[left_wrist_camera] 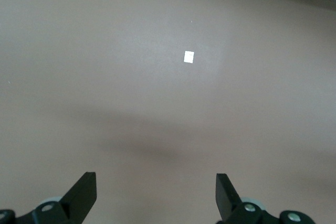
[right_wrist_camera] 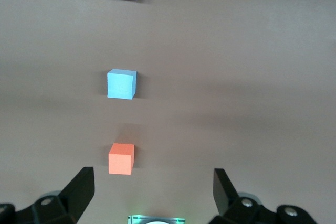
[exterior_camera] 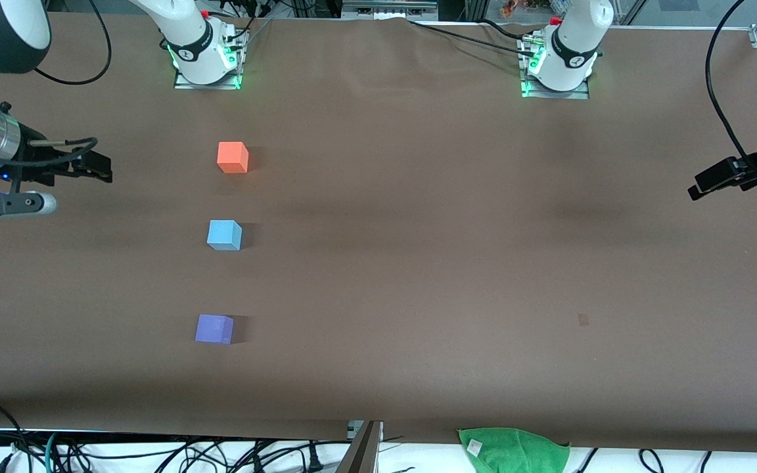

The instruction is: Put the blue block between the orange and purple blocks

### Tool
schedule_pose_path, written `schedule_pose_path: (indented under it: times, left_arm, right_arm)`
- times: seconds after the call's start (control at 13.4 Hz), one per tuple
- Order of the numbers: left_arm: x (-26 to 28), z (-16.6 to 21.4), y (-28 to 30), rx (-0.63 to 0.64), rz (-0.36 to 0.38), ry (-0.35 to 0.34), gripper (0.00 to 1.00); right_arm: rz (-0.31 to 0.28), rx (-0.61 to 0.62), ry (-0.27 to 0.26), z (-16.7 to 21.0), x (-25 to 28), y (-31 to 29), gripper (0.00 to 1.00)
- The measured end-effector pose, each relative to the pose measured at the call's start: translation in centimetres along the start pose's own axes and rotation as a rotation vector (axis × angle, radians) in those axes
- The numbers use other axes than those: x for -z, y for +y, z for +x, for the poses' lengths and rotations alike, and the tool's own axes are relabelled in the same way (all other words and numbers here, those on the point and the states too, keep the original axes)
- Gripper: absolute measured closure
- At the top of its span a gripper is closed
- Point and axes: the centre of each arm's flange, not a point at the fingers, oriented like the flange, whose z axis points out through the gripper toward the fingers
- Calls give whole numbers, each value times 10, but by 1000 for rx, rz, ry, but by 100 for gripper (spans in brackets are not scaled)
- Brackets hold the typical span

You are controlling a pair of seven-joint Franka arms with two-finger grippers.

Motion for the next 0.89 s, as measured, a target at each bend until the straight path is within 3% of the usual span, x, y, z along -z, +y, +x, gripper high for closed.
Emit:
schedule_pose_path:
  times: [0.37,0.89]
  left_arm:
    - [-5,2,0,1,1,-8,0]
    - [-6,3,0,1,1,-10,0]
  right_arm:
    - [13,-39,63,-35,36,29,0]
    - [18,-12,29,-41,21,15,0]
